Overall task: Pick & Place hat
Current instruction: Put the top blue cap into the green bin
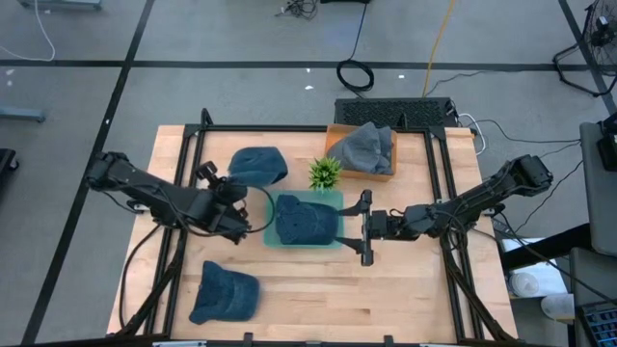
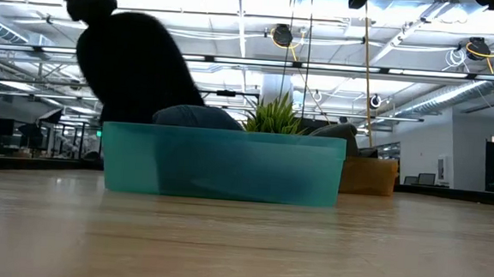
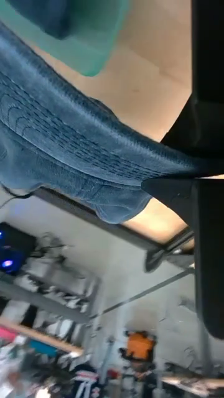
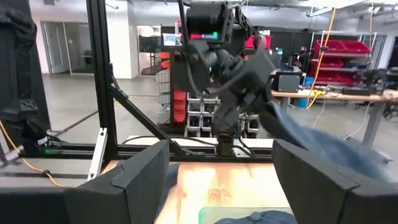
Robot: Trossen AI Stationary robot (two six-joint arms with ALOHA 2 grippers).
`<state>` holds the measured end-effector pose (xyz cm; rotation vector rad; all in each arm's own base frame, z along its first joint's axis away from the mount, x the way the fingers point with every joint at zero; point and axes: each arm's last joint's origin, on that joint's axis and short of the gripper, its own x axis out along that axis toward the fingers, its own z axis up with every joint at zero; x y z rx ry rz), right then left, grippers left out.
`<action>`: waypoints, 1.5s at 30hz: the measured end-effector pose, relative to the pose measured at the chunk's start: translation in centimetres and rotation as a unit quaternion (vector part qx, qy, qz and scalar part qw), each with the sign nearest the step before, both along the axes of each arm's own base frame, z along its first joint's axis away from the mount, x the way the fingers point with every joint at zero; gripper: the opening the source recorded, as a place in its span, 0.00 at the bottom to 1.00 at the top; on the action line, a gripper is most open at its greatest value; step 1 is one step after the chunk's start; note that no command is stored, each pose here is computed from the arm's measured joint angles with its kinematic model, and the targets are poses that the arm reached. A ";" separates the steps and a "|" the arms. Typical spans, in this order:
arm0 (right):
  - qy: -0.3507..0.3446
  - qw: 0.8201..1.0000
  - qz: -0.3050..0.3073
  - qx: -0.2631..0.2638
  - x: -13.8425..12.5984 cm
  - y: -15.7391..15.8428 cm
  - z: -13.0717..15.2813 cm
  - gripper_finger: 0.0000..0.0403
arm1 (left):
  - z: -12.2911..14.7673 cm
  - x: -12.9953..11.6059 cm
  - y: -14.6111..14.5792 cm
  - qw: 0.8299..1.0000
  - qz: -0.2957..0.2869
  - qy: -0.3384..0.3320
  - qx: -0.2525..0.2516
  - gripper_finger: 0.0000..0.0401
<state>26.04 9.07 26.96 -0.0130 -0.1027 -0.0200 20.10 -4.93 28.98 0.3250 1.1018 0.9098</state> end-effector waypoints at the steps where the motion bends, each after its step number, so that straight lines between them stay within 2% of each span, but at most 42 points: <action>1: 0.000 1.000 0.000 0.008 0.0 0.0 0.0 0.68 | 0.4 0.1 0.0 1.000 -0.007 -0.003 0.007 0.02; 7: -0.006 0.996 -0.001 0.085 0.2 -0.6 0.1 0.68 | 2.6 0.6 -0.3 0.997 -0.050 -0.019 0.055 0.02; 13: -0.015 0.994 -0.002 0.110 0.2 -0.7 0.2 0.70 | 4.1 0.7 -0.8 0.987 -0.095 -0.023 0.128 0.02; 17: -0.034 0.989 0.003 0.145 0.2 -0.8 0.6 0.74 | 4.4 0.6 -1.3 0.976 -0.128 -0.007 0.173 0.02; 23: -0.083 0.966 0.024 0.245 0.3 -0.8 1.2 0.81 | 4.9 0.7 -2.8 0.946 -0.176 -0.011 0.272 0.02; 28: -0.101 0.956 0.030 0.275 0.7 -0.9 1.0 0.84 | 5.6 1.7 -4.7 0.915 -0.204 -0.003 0.349 0.02; 32: -0.110 0.948 0.042 0.294 1.2 -0.9 0.5 0.85 | 6.3 2.9 -5.8 0.907 -0.217 0.022 0.360 0.02; 39: -0.143 0.932 0.071 0.325 2.4 -0.7 -0.7 0.85 | 7.3 4.1 -6.6 0.907 -0.217 0.020 0.359 0.02; 42: -0.160 0.919 0.079 0.352 2.8 -0.9 -1.2 0.85 | 7.2 4.8 -7.0 0.906 -0.219 0.027 0.361 0.02; 45: -0.170 0.914 0.089 0.357 3.1 -1.1 -1.3 0.85 | 6.9 5.7 -7.5 0.904 -0.221 0.034 0.364 0.02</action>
